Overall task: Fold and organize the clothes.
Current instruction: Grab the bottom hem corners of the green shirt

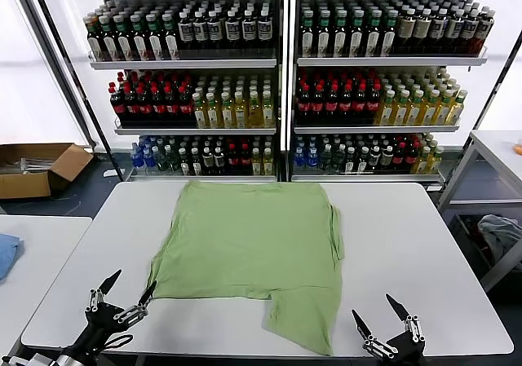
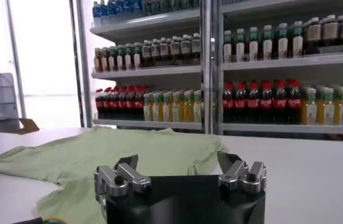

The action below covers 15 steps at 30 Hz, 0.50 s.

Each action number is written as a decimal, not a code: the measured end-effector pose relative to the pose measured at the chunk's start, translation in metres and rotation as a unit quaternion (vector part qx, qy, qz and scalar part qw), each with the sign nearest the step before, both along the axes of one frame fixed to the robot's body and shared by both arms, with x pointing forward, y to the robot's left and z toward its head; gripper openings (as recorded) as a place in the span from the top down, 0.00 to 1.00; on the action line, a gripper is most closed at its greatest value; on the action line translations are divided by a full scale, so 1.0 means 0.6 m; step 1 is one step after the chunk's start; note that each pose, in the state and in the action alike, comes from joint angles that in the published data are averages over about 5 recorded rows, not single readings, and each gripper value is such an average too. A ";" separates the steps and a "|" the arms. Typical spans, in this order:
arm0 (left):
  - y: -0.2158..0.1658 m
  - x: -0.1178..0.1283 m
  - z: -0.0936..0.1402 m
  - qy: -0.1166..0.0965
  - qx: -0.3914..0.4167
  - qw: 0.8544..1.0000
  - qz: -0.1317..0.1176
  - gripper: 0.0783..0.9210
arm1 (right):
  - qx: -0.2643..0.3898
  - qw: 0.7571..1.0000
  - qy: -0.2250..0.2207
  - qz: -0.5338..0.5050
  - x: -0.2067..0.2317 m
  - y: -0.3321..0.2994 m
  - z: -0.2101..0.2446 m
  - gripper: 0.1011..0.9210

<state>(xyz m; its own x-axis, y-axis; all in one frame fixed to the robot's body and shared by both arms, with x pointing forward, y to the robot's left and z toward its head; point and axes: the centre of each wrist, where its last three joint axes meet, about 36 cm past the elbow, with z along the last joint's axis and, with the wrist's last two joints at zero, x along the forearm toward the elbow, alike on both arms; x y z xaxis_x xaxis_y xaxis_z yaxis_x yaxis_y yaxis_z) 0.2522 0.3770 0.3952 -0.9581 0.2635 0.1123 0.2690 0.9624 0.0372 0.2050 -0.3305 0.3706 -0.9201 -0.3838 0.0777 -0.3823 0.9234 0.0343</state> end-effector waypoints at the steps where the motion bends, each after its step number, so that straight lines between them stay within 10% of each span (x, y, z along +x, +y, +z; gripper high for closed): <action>1: 0.000 0.000 0.000 0.000 0.000 1.000 0.000 0.12 | 0.000 1.000 0.000 0.000 0.000 0.000 0.000 0.12; 15: 0.001 0.002 -0.003 0.009 -0.004 1.000 0.003 0.12 | -0.015 1.000 0.023 0.003 0.003 0.020 0.005 0.12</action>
